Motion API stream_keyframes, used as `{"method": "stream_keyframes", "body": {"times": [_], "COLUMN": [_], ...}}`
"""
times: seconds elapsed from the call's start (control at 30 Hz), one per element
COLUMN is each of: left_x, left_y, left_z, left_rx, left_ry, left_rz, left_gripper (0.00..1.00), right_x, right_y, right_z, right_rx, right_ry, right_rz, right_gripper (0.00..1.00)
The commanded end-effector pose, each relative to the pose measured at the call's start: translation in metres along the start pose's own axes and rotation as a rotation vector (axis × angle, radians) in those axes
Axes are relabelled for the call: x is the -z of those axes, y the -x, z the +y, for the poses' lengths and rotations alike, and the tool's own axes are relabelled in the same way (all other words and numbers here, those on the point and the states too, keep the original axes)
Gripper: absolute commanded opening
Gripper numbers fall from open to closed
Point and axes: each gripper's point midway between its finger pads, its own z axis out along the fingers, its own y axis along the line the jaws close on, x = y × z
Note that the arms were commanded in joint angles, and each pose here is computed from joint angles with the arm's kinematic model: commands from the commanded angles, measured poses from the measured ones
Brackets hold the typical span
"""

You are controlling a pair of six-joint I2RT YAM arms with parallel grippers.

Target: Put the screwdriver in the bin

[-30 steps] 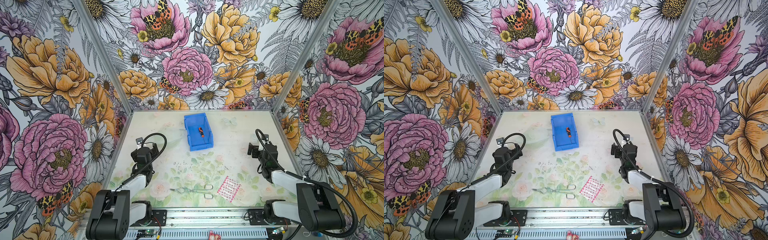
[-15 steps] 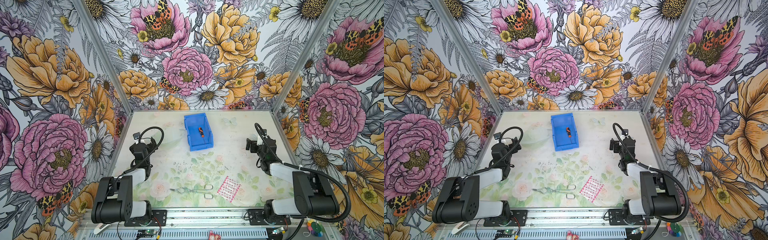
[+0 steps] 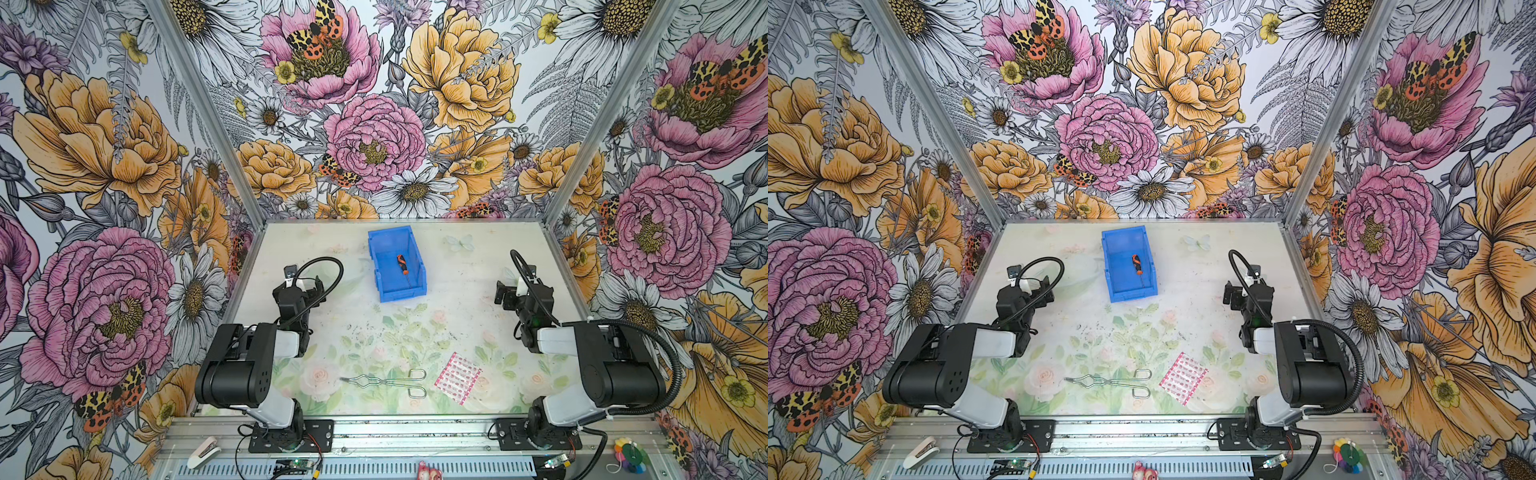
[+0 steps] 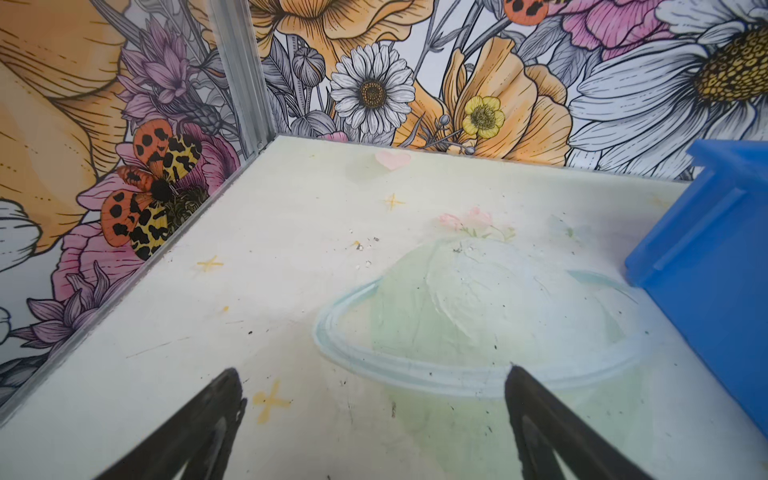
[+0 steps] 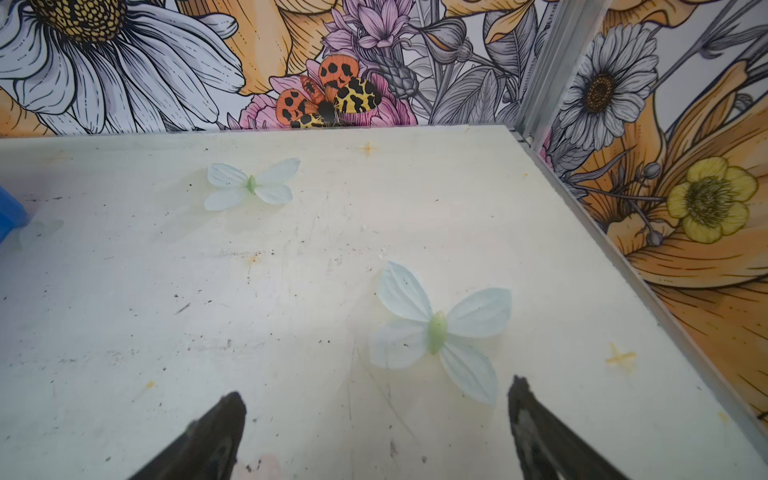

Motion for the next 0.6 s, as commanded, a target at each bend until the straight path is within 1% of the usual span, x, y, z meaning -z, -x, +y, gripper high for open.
{"method": "stream_keyframes", "body": {"times": [0.0,0.07,0.27,0.3,0.57], "left_x": [0.0007,0.0008,0.0025,0.0031,0.0032], "left_y": [0.0173,0.0178,0.0175,0.018,0.0181], "left_z": [-0.0001,0.0,-0.003,0.0009,0.0006], "left_rx": [-0.005,-0.006,-0.012,-0.016,-0.016], "left_ry": [-0.004,-0.003,-0.005,0.024,0.024], "left_rz": [-0.069,-0.071,-0.076,-0.081,-0.081], "left_gripper": [0.99,0.99,0.99,0.99,0.99], "right_x": [-0.0006,-0.0009,0.0022,0.0017,0.0018], "right_y": [0.0234,0.0233,0.0239,0.0239,0.0244], "right_z": [0.0012,-0.0004,0.0013,0.0025,0.0019], "right_rx": [-0.005,0.003,0.011,0.011,0.011], "right_ry": [-0.004,-0.037,-0.04,-0.033,-0.033], "right_rz": [-0.089,-0.086,-0.099,-0.098,-0.099], "right_gripper": [1.0,0.99,0.99,0.99,0.99]}}
